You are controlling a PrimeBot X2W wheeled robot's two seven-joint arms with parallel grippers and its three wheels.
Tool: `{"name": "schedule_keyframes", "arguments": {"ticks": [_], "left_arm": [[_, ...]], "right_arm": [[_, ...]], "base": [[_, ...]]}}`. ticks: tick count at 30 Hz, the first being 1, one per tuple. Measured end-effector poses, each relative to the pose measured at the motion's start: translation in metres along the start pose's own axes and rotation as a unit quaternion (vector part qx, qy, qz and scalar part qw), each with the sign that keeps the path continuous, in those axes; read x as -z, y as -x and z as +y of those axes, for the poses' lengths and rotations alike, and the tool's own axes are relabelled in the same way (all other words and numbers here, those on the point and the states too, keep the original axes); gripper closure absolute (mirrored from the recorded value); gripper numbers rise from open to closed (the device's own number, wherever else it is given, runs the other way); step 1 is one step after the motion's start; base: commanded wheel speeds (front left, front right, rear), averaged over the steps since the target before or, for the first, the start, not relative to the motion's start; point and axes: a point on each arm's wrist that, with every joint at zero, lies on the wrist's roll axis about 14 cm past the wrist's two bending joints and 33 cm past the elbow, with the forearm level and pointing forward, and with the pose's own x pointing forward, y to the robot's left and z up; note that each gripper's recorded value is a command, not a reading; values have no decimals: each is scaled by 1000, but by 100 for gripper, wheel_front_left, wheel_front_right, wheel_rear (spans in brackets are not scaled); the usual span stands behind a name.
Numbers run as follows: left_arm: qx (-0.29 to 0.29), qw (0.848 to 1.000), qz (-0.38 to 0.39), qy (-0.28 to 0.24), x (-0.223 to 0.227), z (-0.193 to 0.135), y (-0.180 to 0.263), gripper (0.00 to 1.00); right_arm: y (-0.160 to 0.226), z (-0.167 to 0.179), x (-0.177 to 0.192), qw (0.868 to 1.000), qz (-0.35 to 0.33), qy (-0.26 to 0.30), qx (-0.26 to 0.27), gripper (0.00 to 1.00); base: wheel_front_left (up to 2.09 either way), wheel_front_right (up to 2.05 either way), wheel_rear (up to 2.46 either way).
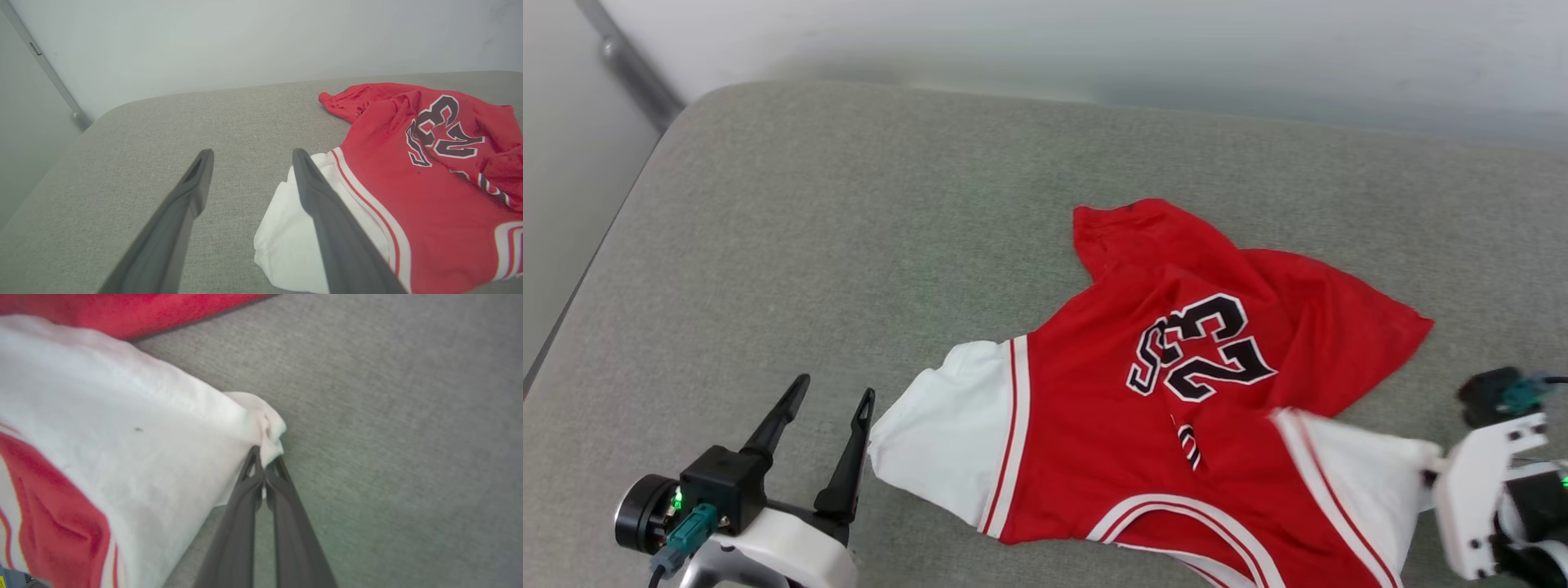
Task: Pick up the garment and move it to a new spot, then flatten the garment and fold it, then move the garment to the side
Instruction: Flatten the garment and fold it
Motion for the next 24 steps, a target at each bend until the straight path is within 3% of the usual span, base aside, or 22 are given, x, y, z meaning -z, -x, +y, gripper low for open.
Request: {"name": "schedule_keyframes", "arguments": {"ticks": [4, 8, 15, 24], "left_arm": [[15, 1000, 13, 5, 4, -7, -2, 0], [34, 999, 41, 12, 12, -15, -2, 0], [73, 989, 124, 22, 31, -28, -3, 0], [128, 956, 265, 9, 62, -47, 10, 0]], "right_arm": [[23, -46, 5, 997, -26, -42, 63, 100], [45, -70, 23, 991, -38, -80, 105, 100], [71, -81, 44, 981, -52, -121, 141, 100], [84, -87, 58, 974, -47, -137, 172, 100]], "base": [[0, 0, 0], [0, 0, 0], [0, 0, 0], [0, 0, 0]]}}
